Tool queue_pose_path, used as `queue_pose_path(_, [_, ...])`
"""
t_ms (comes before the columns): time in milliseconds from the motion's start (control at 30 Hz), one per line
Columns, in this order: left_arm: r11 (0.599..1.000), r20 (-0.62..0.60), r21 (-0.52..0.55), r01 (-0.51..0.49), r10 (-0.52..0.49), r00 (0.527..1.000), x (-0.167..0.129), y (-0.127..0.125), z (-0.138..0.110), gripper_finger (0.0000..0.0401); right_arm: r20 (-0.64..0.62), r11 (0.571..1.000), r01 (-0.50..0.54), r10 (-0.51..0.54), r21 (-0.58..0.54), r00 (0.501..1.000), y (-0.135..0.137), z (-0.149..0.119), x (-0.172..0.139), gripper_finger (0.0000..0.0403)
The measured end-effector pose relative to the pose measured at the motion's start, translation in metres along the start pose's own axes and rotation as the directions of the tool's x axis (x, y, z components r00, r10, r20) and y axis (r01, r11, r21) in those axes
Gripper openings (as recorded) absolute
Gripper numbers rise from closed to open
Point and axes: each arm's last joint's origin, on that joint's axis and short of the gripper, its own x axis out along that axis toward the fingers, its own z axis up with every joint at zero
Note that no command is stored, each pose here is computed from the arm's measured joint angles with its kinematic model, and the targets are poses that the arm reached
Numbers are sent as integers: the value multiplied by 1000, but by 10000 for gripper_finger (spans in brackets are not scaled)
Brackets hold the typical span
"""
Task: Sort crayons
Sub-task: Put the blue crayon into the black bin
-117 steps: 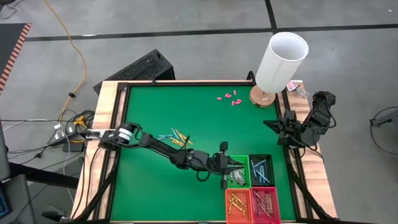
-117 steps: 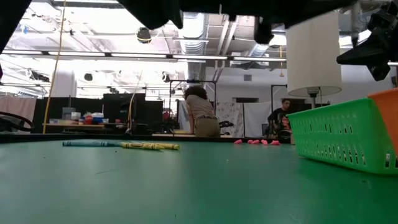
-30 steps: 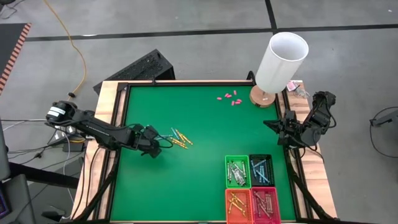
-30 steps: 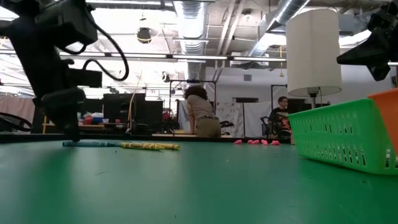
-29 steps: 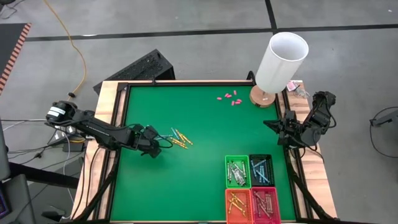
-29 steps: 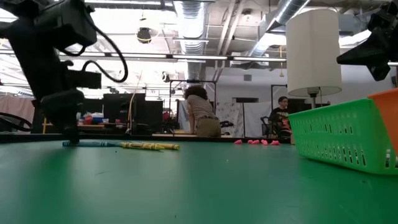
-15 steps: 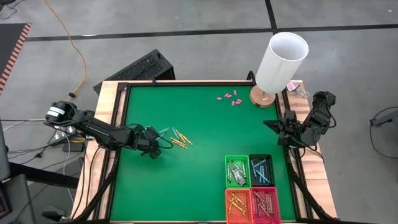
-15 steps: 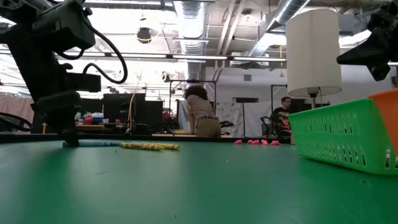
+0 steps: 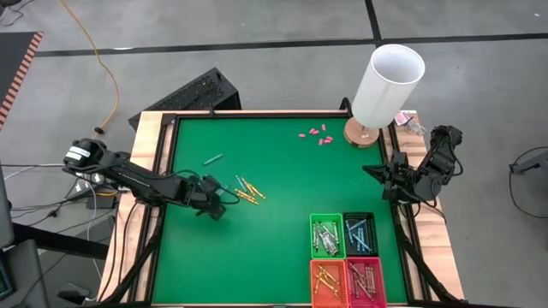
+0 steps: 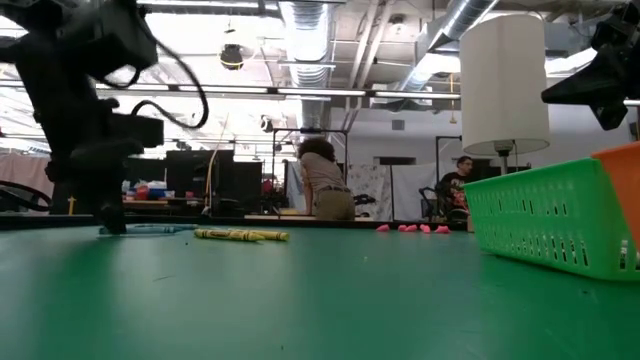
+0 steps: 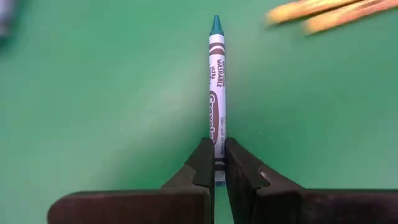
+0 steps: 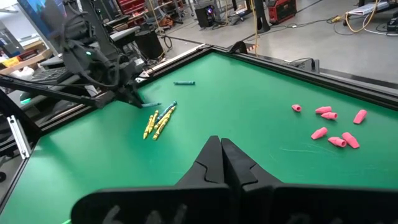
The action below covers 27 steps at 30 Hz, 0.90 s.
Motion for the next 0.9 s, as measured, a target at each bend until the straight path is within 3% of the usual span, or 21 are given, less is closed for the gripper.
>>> queue_pose_path(200, [984,183,3,179,-176,967,-18,-32,24,3,0,1000,0,0,0,1000,0,0,0,0])
queue_pose_path(333, [950,374,30,311,-299,878,-34,-54,43,2,1,1000,0,0,0,1000,0,0,0,0])
queue_pose_path(467, [906,514,96,412,-400,759,-50,-73,61,2,1,1000,0,0,0,1000,0,0,0,0])
queue_pose_path(600, [889,569,171,425,-442,694,-53,-97,77,2,1,1000,1,-1,1,1000,0,0,0,0])
queue_pose_path(767, [891,581,262,370,-452,677,-45,-142,101,2,2,1000,1,-1,3,1000,0,0,0,0])
queue_pose_path(900, [870,565,366,330,-489,664,-33,-184,120,2,2,1000,0,0,4,1000,0,0,0,0])
